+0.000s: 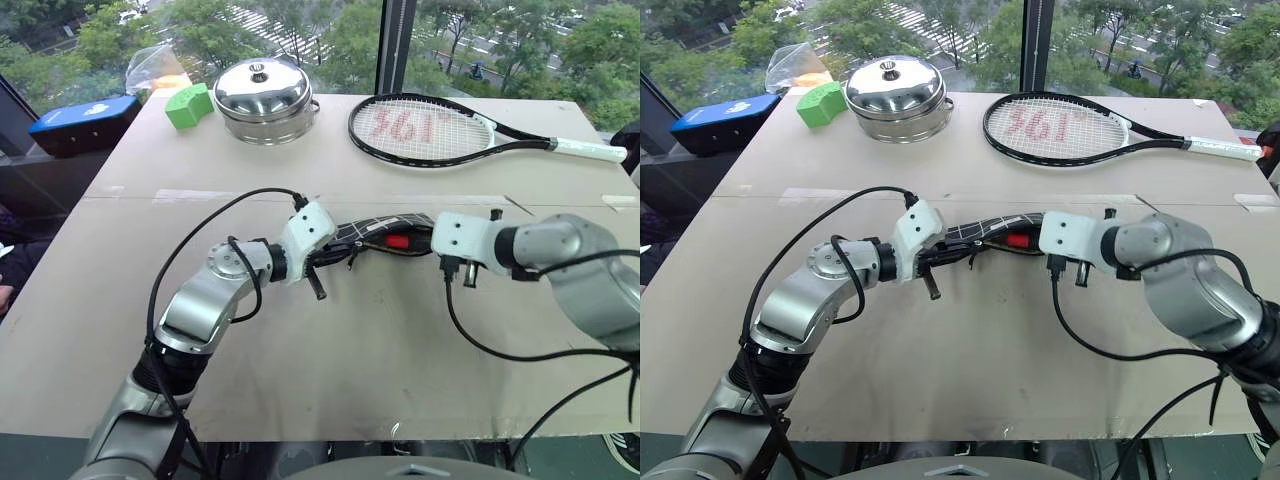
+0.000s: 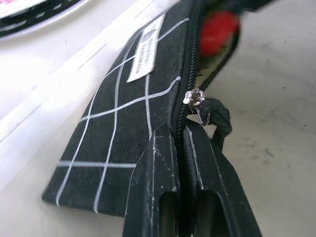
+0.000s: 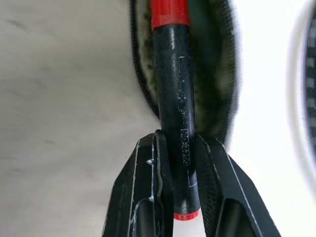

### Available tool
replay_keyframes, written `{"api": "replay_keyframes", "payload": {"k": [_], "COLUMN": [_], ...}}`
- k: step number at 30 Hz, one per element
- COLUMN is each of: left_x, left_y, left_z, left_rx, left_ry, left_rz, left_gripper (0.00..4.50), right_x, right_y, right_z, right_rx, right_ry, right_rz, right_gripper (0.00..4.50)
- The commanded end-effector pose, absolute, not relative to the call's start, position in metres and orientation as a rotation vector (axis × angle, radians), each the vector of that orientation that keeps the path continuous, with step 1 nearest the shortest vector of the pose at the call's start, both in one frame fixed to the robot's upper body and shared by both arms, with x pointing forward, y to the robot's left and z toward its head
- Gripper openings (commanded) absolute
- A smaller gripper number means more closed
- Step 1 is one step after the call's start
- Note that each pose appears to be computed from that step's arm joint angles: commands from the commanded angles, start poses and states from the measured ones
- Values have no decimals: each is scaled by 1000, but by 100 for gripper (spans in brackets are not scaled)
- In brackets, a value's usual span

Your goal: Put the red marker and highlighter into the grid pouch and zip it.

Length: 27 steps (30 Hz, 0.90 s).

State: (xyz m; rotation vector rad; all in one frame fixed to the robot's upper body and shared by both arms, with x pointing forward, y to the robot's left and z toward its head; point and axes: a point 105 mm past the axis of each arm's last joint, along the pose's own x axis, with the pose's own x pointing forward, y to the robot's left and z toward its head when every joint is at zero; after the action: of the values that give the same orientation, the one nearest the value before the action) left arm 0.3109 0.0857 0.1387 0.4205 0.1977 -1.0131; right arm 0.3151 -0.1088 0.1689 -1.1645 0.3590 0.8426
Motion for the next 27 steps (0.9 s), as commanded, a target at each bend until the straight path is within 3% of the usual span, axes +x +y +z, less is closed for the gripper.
{"api": "replay_keyframes", "payload": {"k": [1,7,12,14,22,27], "left_x": [308,307,308,310,318,320], "left_y": [74,68,74,78,82,81], "left_z": [153,153,153,153,158,160], "left_rx": [451,436,408,393,356,354], "left_ry": [122,114,125,135,139,135], "left_rz": [-1038,-1036,-1001,-980,-940,-946], "left_gripper": [0,0,0,0,0,0], "right_x": [324,341,347,342,281,269], "right_y": [-90,-47,-58,-63,-71,-64], "right_z": [174,170,164,172,184,178], "right_rx": [-1233,-1339,-1324,-1179,-339,-126], "right_ry": [303,187,189,195,347,404], "right_rz": [818,854,836,851,1029,1025], "right_gripper": [18,18,257,348,348,348]}}
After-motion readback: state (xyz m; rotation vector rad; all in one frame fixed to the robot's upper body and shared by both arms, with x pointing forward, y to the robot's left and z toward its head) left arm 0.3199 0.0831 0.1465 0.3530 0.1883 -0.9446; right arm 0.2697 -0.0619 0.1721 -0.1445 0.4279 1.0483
